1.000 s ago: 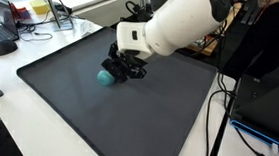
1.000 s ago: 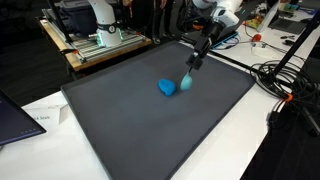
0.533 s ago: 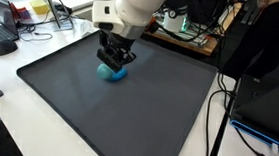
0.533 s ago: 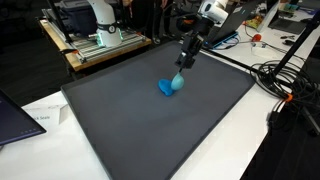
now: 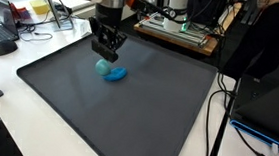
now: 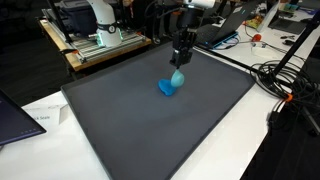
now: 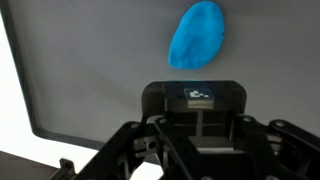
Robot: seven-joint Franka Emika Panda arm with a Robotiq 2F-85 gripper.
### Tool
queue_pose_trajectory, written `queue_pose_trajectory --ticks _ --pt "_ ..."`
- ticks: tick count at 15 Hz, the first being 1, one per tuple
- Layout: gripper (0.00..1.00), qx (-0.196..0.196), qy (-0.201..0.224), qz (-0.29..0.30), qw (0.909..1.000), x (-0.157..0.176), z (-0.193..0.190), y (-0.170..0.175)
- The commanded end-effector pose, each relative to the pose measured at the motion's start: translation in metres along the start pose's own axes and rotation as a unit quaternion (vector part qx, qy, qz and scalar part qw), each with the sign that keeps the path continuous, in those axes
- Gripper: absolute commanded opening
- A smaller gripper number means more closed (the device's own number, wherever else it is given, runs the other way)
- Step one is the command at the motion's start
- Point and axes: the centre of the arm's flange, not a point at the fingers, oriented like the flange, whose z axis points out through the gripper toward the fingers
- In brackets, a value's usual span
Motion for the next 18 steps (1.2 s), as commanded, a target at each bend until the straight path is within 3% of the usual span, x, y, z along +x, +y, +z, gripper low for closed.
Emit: queue_pose_trajectory --ticks 1,7,11,12,18 --pt "0.22 0.069 0.007 -0.008 0.9976 -0.012 -0.006 0.031" --pt "0.22 0.146 0.001 -0.017 0.9891 -0.012 0.0 0.067" --pt "0.22 0.183 0.025 -0.03 0.9823 -0.015 0.008 0.086" --pt "0.47 0.162 0.005 -0.022 0.9866 -0.004 0.012 0.075" --pt "0.47 0.169 0.014 -0.027 0.985 -0.004 0.013 0.082"
